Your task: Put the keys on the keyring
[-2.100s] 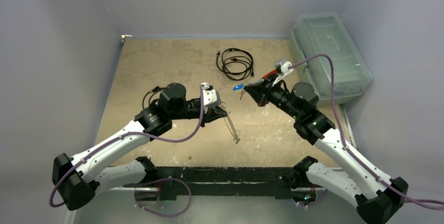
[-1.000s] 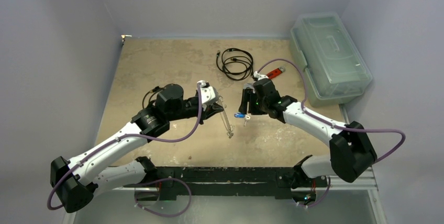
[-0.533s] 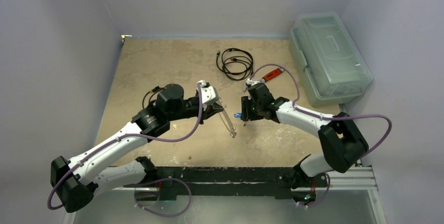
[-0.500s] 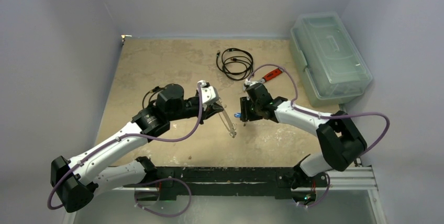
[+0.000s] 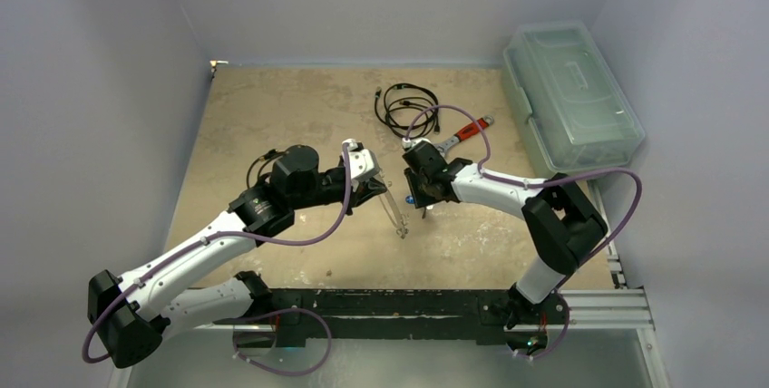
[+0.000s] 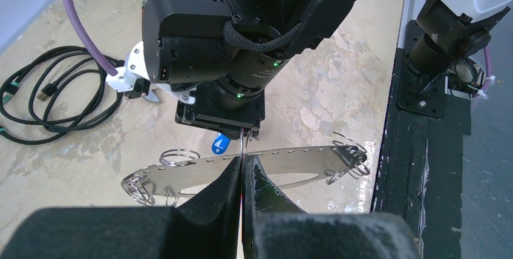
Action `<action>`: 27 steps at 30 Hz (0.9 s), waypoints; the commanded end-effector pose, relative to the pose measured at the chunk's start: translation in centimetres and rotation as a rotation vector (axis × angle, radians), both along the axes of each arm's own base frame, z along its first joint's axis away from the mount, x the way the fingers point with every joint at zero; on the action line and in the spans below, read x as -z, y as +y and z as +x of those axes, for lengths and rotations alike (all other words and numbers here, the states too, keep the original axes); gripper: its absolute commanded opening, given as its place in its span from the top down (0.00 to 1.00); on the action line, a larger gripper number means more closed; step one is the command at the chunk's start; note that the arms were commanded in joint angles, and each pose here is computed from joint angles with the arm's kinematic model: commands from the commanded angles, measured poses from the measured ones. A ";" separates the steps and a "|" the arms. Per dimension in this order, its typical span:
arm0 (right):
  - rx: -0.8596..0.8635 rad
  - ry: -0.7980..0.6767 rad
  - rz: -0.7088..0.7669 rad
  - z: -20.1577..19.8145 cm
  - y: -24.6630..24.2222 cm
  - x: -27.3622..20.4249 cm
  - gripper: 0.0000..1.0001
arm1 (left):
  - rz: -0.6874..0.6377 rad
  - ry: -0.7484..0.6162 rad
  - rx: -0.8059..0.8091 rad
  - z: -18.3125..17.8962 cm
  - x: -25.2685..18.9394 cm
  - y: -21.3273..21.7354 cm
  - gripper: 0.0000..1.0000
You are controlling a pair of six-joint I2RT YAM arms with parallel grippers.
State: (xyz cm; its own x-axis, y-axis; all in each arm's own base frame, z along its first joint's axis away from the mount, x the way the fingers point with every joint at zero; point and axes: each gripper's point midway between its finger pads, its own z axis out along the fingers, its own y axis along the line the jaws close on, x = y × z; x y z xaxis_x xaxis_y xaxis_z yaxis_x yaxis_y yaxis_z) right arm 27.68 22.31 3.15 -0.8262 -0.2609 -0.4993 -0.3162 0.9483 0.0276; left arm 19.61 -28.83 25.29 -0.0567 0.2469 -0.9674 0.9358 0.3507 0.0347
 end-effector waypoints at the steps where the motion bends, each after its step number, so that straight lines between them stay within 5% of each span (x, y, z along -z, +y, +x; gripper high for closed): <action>1: 0.004 -0.054 -0.061 1.2 -0.6 -1.4 0.67 | -0.044 -0.061 0.009 0.2 -2.2 -0.4 1.00; 17: -0.034 -0.026 -0.080 0.7 -0.3 0.0 0.72 | -0.041 -0.056 0.009 0.2 -2.1 -0.5 1.00; 27: -0.046 -0.021 -0.099 0.5 -0.3 0.1 0.96 | -0.040 -0.056 0.011 0.2 -2.0 -0.5 1.00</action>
